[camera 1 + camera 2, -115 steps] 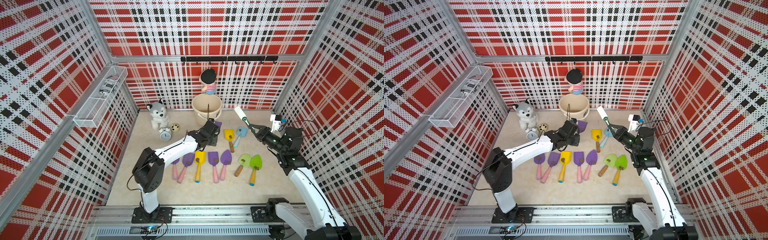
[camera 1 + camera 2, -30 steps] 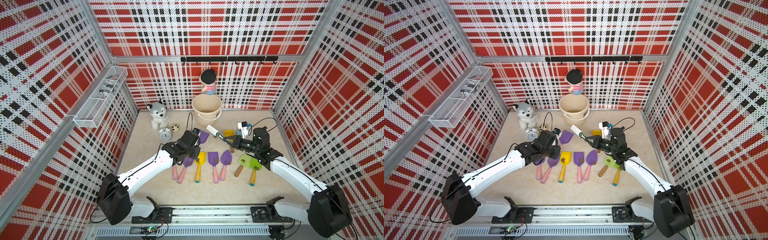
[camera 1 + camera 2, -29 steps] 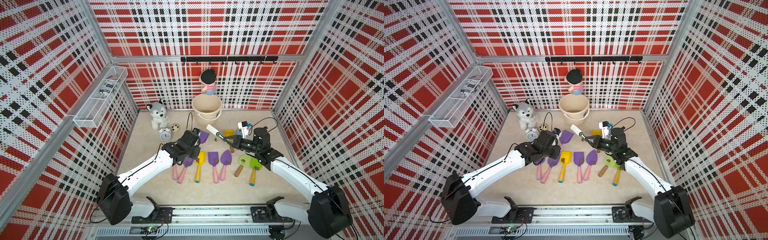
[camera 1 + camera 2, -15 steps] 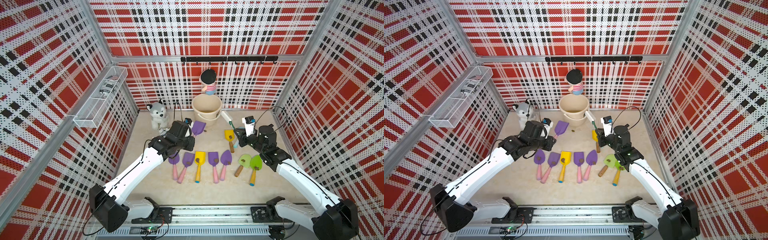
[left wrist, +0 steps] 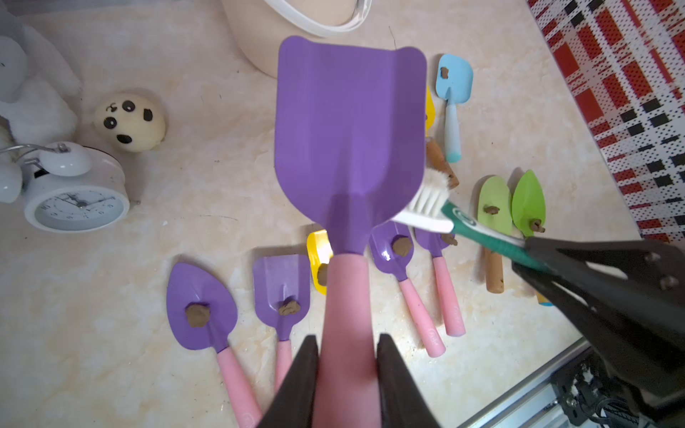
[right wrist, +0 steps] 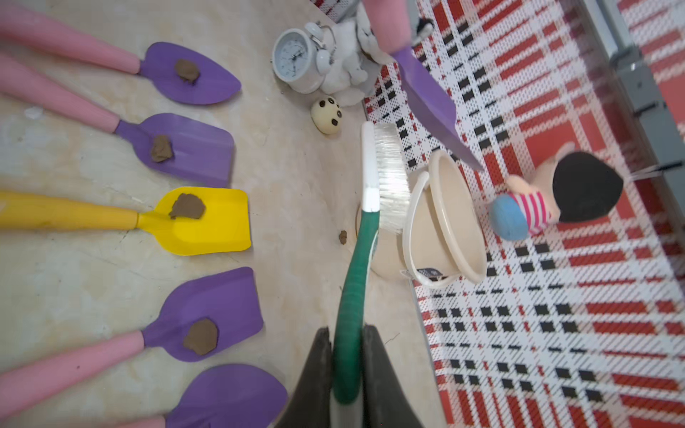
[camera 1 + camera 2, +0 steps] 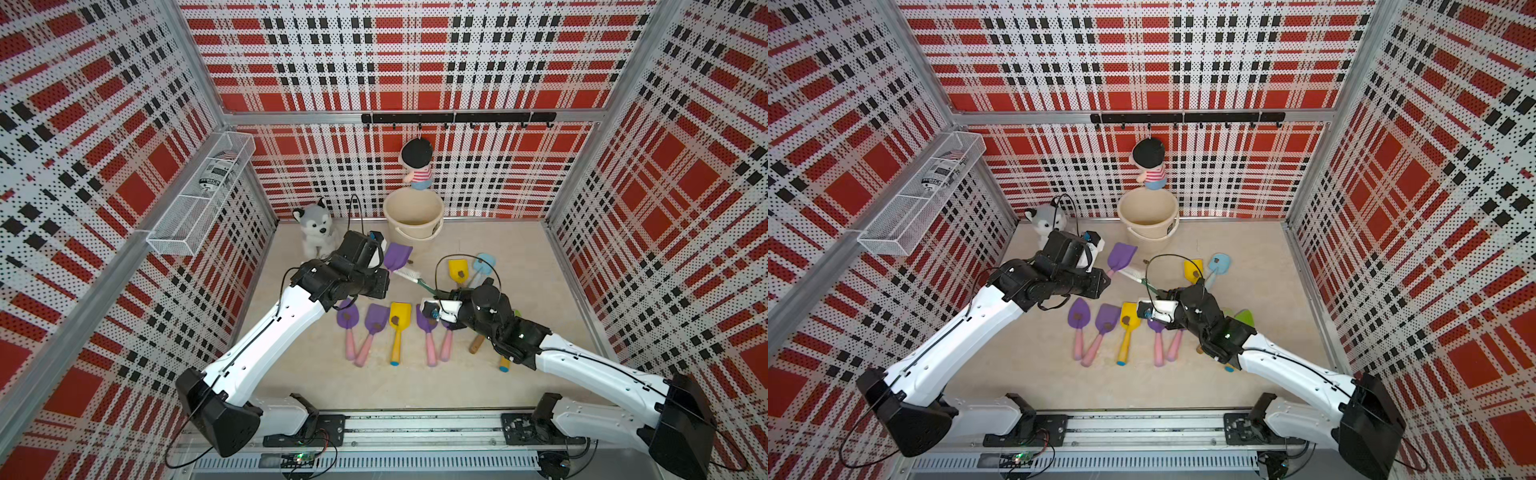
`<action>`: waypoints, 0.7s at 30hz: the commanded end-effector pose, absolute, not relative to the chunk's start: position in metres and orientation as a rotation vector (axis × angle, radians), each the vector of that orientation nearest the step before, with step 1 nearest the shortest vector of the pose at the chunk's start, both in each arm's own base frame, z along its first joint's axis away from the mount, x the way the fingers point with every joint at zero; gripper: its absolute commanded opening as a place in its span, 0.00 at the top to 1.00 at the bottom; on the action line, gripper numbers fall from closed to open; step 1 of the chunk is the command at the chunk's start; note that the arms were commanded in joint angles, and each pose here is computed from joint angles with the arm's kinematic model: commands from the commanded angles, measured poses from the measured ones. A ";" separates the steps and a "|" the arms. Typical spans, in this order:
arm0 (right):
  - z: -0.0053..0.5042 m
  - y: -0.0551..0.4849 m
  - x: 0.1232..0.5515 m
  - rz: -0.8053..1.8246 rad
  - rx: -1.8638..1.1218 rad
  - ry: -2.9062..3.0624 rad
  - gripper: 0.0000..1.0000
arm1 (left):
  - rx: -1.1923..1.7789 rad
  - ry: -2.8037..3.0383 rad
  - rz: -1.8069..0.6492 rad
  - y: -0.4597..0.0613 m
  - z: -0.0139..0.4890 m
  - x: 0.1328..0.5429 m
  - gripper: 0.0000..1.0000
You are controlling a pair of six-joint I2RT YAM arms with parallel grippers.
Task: Brush the soil off the hand trowel and place it into the bucket
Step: Brush off the soil from the hand trowel.
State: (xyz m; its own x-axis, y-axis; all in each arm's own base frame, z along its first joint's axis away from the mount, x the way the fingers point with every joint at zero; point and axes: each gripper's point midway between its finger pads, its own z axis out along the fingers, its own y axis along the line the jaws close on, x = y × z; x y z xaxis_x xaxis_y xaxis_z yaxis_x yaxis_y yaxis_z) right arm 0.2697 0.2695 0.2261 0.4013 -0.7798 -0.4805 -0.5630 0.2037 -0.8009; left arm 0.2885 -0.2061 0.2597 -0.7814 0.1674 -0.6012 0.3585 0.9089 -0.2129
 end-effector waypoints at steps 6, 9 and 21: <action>0.251 0.286 0.260 -0.443 -1.509 1.004 1.00 | 0.423 2.524 -0.475 -0.216 0.249 0.279 1.00; 0.254 0.285 0.265 -0.511 -1.499 0.982 1.00 | 0.451 2.543 -0.492 -0.218 0.246 0.275 1.00; 0.276 0.267 0.292 -0.753 -1.355 0.966 1.00 | 0.457 2.579 -0.474 -0.213 0.235 0.268 1.00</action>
